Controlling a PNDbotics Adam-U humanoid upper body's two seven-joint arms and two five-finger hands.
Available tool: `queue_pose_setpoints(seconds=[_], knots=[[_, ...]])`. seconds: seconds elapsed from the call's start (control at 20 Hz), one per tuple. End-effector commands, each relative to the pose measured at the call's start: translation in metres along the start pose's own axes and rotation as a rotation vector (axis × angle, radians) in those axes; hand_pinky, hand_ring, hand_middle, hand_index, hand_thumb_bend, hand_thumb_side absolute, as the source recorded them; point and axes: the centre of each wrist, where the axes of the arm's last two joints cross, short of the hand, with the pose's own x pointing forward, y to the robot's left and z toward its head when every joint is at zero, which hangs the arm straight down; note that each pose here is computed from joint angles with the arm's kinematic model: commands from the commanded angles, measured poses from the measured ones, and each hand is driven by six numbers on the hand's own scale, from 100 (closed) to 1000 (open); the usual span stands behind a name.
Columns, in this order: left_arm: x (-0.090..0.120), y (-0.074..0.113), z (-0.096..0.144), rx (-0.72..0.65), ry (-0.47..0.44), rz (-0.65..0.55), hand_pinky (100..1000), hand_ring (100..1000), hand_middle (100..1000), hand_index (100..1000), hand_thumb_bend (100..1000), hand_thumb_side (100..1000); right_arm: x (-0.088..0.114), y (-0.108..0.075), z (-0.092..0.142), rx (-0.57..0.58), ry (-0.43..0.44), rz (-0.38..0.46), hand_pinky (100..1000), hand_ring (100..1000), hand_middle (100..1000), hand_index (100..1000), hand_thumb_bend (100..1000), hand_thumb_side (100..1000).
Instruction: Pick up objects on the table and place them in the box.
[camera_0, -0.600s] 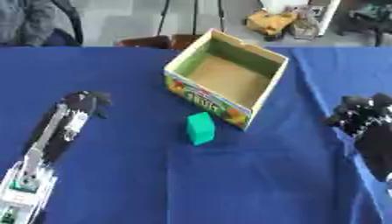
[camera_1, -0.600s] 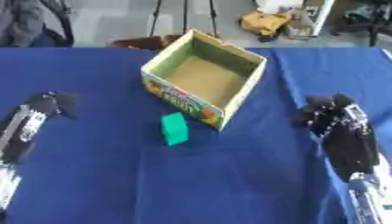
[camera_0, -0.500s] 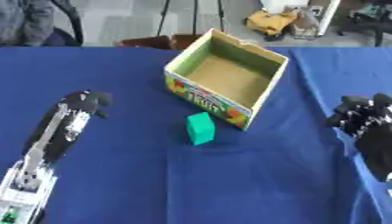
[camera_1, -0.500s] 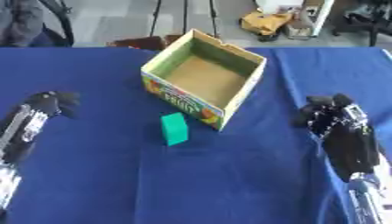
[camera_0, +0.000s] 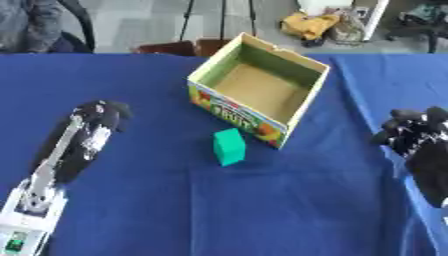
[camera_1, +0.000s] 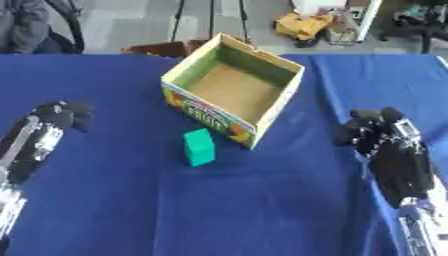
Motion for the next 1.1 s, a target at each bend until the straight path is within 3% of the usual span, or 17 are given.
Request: queue_pose_setpoints(seconds=[0.05, 0.5, 1.1], knots=[[0.010, 0.009, -0.008, -0.003, -0.034, -0.065, 606, 811, 602, 668, 226, 819, 0.008, -0.003, -0.003, 0.014, -0.022, 0.016, 638, 578, 574, 738, 100, 867], [0.014, 0.006, -0.017, -0.068, -0.031, -0.157, 604, 807, 605, 680, 292, 744, 0.007, -0.002, -0.003, 0.017, -0.020, 0.015, 638, 578, 574, 738, 100, 867], [0.027, 0.007, -0.035, -0.177, -0.047, -0.383, 606, 783, 604, 705, 507, 598, 0.006, -0.001, -0.003, 0.023, -0.017, 0.012, 638, 578, 574, 738, 100, 867]])
